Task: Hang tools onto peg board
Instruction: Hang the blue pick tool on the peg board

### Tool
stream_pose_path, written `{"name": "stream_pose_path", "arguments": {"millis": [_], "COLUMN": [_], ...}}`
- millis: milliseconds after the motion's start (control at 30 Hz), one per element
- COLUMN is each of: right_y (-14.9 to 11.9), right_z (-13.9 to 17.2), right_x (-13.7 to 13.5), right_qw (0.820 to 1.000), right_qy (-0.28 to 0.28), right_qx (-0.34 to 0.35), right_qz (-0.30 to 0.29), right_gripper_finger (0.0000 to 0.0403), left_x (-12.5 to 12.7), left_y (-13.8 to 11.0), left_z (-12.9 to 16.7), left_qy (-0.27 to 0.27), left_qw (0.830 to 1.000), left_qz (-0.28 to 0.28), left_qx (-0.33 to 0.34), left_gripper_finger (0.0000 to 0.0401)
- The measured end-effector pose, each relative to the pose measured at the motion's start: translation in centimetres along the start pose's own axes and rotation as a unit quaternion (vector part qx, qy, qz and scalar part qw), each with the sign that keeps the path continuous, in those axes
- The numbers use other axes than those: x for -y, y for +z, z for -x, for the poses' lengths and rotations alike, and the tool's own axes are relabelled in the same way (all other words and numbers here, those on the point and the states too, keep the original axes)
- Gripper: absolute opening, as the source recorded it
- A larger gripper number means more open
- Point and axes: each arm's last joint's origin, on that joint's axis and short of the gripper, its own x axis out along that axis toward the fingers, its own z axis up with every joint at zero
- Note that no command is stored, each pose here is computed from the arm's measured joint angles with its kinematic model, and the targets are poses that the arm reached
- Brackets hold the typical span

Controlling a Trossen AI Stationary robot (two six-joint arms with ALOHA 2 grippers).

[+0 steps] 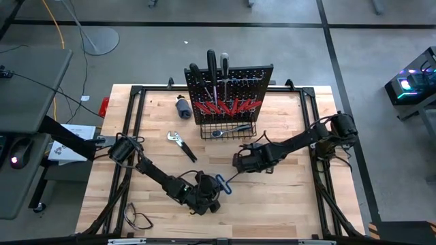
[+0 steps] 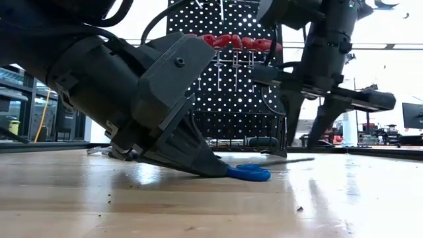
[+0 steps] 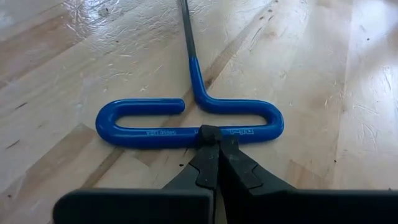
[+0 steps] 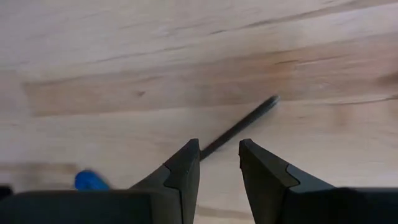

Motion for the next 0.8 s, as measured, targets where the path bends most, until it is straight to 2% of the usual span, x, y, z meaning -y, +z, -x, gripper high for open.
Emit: {"name": "stream_pose_path", "arguments": {"millis": [133,267,367,433,467,533,567,600,633,733,767,800], "right_y": [0.0,0.2,0.4,0.8,1.1,1.7,1.9,2.1,2.1,1.9,1.8,1.7], "right_z": [0.0,0.1,0.9,2.1,2.8,4.0,4.5,4.8,4.9,4.6,4.4,4.2], "right_x": [-0.1,0.5,0.7,0.6,0.5,0.5,0.4,0.4,0.4,0.4,0.4,0.3], "right_qw": [1.000,0.999,0.992,0.976,0.962,0.919,0.888,0.850,0.804,0.655,0.618,0.592], "right_qy": [0.001,-0.028,-0.031,-0.013,-0.004,0.016,0.026,0.035,0.041,0.062,0.066,0.067], "right_qx": [-0.004,-0.003,-0.005,-0.006,-0.006,-0.018,-0.029,-0.037,-0.042,-0.058,-0.058,-0.056], "right_qz": [0.019,0.031,0.122,0.218,0.275,0.394,0.457,0.524,0.591,0.751,0.781,0.801], "right_gripper_finger": [0.0108,0.0108,0.0108,0.0108,0.0108,0.0108,0.0108,0.0108,0.0108,0.0108,0.0108,0.0108], "left_x": [0.0,0.0,0.0,0.0,0.0,0.0,0.0,0.0,0.0,0.0,0.0,0.0], "left_y": [-0.1,-0.1,-0.1,-0.1,-0.1,-0.1,-0.1,-0.1,-0.1,-0.1,-0.1,-0.1], "left_z": [0.1,0.1,0.1,0.1,0.1,0.1,0.1,0.1,0.1,0.1,0.1,0.1], "left_qy": [0.000,0.001,0.001,0.001,0.001,0.000,0.000,0.000,0.000,0.000,0.000,0.001], "left_qw": [1.000,1.000,1.000,1.000,1.000,1.000,1.000,1.000,1.000,1.000,1.000,1.000], "left_qz": [-0.002,-0.004,-0.013,-0.016,-0.016,-0.017,-0.019,-0.021,-0.022,-0.023,-0.019,-0.015], "left_qx": [0.000,-0.001,-0.001,-0.001,-0.002,-0.002,-0.002,-0.002,-0.002,-0.002,-0.002,-0.003], "left_gripper_finger": [0.0000,0.0000,0.0000,0.0000,0.0000,0.0000,0.0000,0.0000,0.0000,0.0000,0.0000,0.0000]}}
